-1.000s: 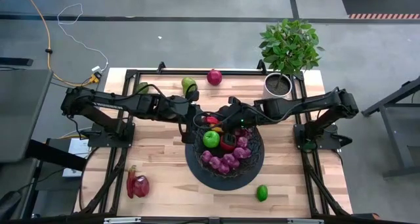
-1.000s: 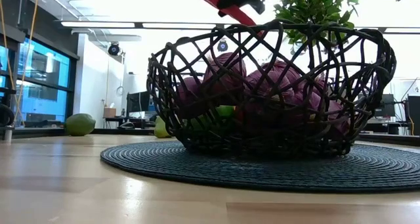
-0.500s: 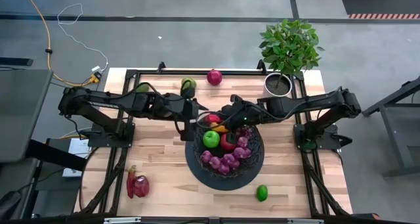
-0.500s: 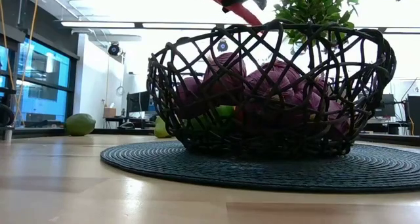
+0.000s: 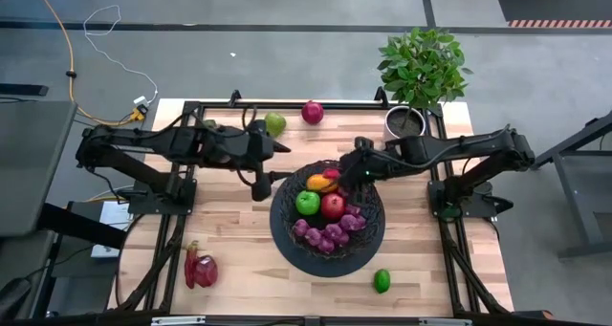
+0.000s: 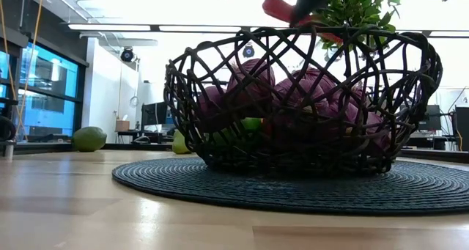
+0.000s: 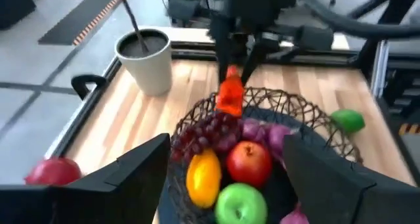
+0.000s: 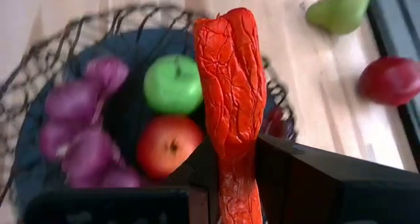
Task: Build produce basket
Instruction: Put the orange carrot into the basket
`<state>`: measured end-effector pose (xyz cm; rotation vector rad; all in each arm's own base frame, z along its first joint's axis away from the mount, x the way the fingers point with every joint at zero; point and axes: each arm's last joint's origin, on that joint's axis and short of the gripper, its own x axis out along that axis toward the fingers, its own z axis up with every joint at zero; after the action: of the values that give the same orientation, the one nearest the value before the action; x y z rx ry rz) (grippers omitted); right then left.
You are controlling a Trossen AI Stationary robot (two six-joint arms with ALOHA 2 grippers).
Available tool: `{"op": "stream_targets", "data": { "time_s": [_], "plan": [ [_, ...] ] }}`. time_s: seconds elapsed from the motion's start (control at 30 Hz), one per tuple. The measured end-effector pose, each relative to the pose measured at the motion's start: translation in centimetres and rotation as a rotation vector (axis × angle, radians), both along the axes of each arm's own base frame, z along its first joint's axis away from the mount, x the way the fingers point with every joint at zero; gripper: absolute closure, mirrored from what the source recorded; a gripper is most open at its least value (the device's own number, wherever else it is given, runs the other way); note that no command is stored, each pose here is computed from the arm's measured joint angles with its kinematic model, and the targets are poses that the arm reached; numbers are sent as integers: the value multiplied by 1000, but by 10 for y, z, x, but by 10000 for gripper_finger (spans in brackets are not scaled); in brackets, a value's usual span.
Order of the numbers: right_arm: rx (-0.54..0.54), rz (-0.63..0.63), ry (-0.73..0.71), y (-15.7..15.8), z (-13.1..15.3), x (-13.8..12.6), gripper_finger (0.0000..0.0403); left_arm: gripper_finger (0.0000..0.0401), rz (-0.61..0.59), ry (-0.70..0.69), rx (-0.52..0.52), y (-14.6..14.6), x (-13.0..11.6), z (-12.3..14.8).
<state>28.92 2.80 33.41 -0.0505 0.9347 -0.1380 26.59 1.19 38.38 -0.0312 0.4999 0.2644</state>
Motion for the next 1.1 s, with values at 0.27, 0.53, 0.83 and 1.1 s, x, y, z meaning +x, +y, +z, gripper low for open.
{"op": "stream_targets", "data": {
  "time_s": [0.27, 0.53, 0.83, 1.1],
  "plan": [
    [-20, 69, 114, 15, -6, -12, 349, 117, 45, -355, -236, -13, -42, -48],
    [8, 98, 71, 14, -12, -29, 349, 140, 108, -589, -250, -23, -89, -59],
    [192, 31, -387, 9, -14, -60, 349, 253, 52, -571, -144, -28, -99, -55],
    [192, 48, -473, 8, -8, -66, 349, 393, 46, -564, -112, -28, -99, -55]
  ]
}}
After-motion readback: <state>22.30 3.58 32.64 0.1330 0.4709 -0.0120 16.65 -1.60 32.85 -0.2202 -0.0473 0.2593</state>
